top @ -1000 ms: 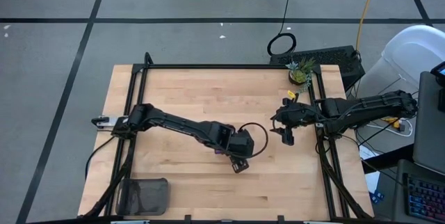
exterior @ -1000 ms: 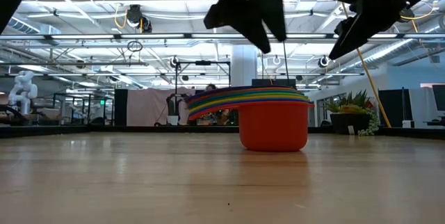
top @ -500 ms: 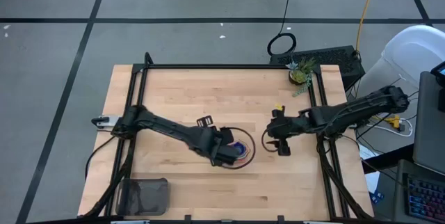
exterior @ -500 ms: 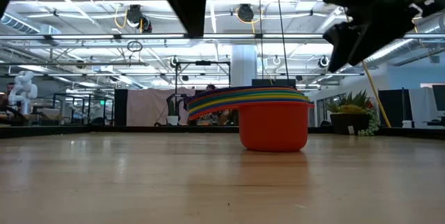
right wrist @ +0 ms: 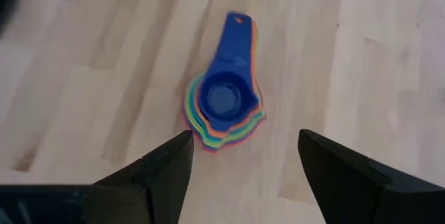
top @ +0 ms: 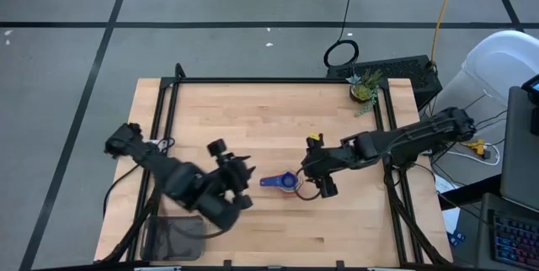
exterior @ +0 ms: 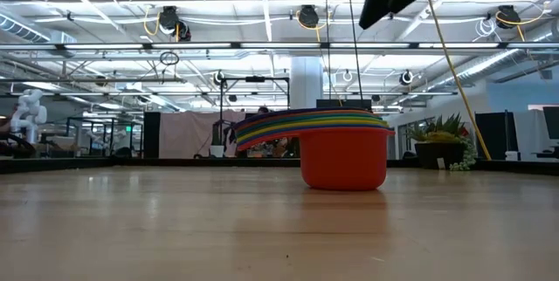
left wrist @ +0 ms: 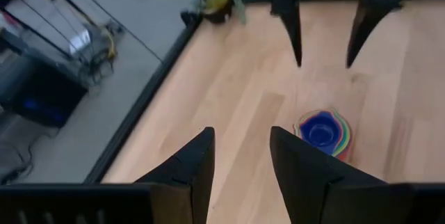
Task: Nest measuring cups in basket
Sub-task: Put the nested measuring cups into the black bin
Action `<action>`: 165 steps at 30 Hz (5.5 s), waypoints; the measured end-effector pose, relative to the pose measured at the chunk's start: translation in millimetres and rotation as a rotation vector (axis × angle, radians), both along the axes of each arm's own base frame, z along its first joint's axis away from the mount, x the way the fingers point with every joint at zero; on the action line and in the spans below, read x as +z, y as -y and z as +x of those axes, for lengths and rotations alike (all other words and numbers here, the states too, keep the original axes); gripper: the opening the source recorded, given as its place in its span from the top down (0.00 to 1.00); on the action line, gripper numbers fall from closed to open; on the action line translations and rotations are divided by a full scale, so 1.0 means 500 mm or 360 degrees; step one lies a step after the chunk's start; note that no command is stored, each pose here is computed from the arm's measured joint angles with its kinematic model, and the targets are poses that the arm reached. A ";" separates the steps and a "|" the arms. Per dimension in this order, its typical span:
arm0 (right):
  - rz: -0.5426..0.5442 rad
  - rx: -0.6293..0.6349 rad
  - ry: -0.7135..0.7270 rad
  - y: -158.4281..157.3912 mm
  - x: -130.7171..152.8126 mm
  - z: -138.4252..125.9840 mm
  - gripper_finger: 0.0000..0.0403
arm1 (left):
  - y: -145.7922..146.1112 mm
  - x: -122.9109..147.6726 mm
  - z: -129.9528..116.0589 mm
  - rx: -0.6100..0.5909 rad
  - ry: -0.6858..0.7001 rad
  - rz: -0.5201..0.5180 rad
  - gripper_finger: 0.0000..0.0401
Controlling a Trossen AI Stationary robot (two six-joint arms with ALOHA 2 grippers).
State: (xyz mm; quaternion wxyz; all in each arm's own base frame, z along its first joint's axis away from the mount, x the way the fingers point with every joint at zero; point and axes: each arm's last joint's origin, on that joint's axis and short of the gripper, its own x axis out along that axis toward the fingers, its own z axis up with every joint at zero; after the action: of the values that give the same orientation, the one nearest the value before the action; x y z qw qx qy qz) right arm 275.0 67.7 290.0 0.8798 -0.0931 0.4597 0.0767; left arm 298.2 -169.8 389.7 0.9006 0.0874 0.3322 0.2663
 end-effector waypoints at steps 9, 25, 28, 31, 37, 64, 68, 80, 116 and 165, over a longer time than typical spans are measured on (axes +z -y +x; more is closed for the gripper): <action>-0.0023 -0.0012 0.0002 0.001 -0.009 0.020 0.37 | 0.004 -0.042 -0.155 0.0045 0.0277 -0.0003 0.64; -0.0021 -0.0119 -0.0318 0.017 -0.016 0.122 0.37 | -0.073 -0.204 -0.247 -0.0264 0.0768 -0.0268 0.64; -0.0060 -0.0102 -0.0433 0.012 -0.023 0.157 0.37 | -0.093 -0.213 -0.267 -0.0456 0.0891 -0.0312 0.64; -0.0056 -0.0081 -0.0435 0.006 -0.016 0.190 0.37 | -0.122 -0.215 -0.283 -0.0655 0.1031 -0.0350 0.64; 0.0100 -0.0104 -0.0362 -0.009 0.007 0.234 0.37 | -0.179 -0.231 -0.300 -0.0901 0.1141 -0.0384 0.64; 0.0260 -0.0202 -0.0438 -0.011 -0.084 0.309 0.37 | -0.232 -0.251 -0.271 -0.1126 0.1074 -0.0461 0.64; 0.0286 -0.0258 -0.0441 -0.006 -0.084 0.310 0.37 | -0.233 -0.251 -0.271 -0.1124 0.1069 -0.0434 0.64; 0.0304 -0.0431 -0.0452 0.027 -0.114 0.312 0.37 | -0.234 -0.253 -0.273 -0.1088 0.1050 -0.0397 0.64; 0.0089 -0.0485 -0.0129 0.060 -0.021 0.277 0.37 | -0.252 -0.302 -0.259 -0.0799 0.0770 -0.0689 0.64; 0.0209 -0.0824 0.0033 0.100 -0.056 -0.178 0.37 | -0.204 -0.302 0.160 -0.0610 -0.0586 -0.0843 0.31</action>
State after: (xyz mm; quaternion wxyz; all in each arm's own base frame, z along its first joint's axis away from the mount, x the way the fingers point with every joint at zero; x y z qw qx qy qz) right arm 186.2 17.6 261.8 0.8789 0.0841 0.4533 -0.1223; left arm 378.2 -67.6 238.7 0.8507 -0.0415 0.5235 -0.0225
